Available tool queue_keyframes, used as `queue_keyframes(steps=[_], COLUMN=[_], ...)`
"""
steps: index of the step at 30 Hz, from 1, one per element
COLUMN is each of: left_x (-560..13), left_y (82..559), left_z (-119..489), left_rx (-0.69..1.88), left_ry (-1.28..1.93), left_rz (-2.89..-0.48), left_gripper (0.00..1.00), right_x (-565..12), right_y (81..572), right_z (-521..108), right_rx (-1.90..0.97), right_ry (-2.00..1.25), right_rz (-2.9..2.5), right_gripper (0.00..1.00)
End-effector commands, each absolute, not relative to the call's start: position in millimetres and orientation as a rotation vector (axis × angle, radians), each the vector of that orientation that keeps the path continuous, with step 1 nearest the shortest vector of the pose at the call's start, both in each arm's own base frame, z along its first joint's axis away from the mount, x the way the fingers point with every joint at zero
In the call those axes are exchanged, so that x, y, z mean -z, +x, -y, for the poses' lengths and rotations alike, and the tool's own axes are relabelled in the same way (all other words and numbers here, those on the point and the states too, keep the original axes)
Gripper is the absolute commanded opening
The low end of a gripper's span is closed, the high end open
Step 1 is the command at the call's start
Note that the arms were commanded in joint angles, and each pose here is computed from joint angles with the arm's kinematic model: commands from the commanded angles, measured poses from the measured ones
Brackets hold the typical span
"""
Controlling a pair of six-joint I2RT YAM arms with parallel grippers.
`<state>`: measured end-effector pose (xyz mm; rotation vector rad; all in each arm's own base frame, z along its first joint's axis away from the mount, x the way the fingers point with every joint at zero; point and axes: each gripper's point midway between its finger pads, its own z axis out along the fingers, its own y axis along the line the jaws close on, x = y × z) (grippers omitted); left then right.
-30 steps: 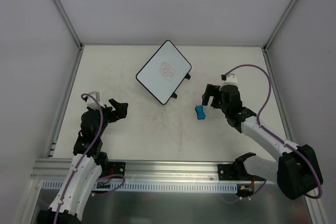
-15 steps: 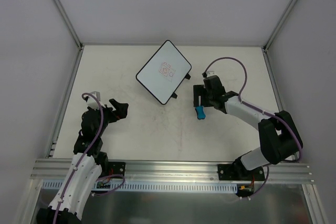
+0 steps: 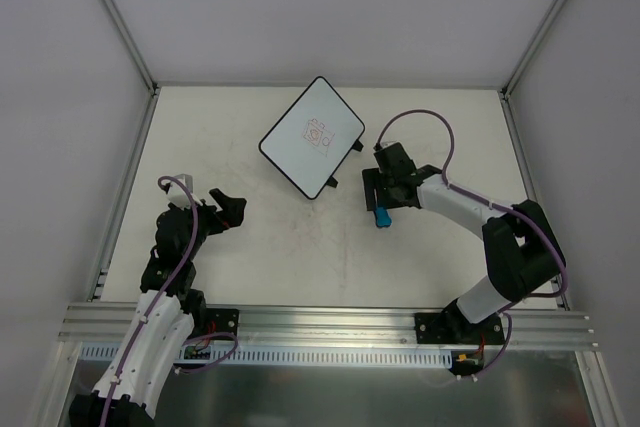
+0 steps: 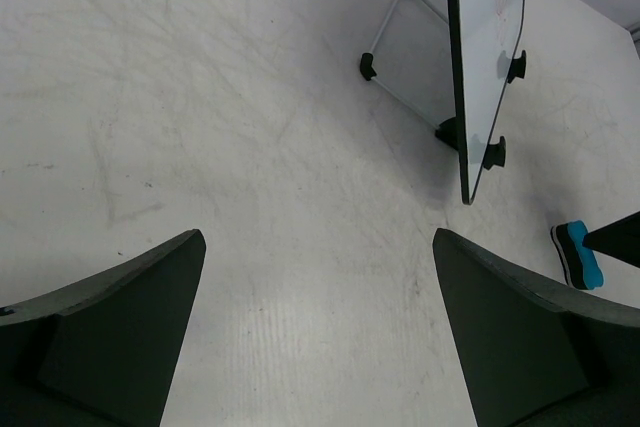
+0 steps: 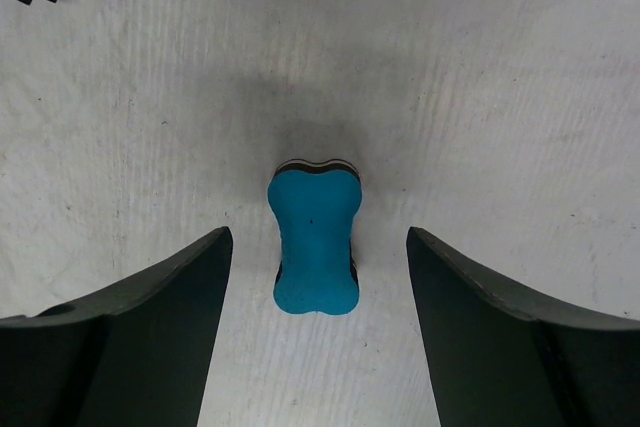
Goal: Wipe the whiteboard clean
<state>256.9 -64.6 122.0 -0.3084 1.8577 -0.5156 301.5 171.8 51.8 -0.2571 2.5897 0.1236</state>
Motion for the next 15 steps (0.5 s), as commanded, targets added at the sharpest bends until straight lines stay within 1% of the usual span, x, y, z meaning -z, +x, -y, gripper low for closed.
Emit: queue_keyframes(steps=[1,5,8,15], left_x=[-140,-139,-139,-137], left_y=[261,260,260,261], left_z=[68,68,69,69], left_rx=[0.532,0.536,0.54,0.54], left_ry=[-0.268,-0.265,-0.259,-0.263], left_rz=[-1.804,-1.804,-1.807,-1.815], left_gripper=[0.99,0.99,0.99,0.99], right_x=[-49,-45,-45,-36], right_y=[293,294,296,294], right_z=[-164,-166,-167,-169], right_rx=[-0.089,-0.095,-0.1,-0.107], right_ry=[-0.267,-0.269,-0.276,-0.283], right_rz=[-2.606,-2.601,-2.594,-2.62], right_gripper=[0.72,0.71,0.64,0.61])
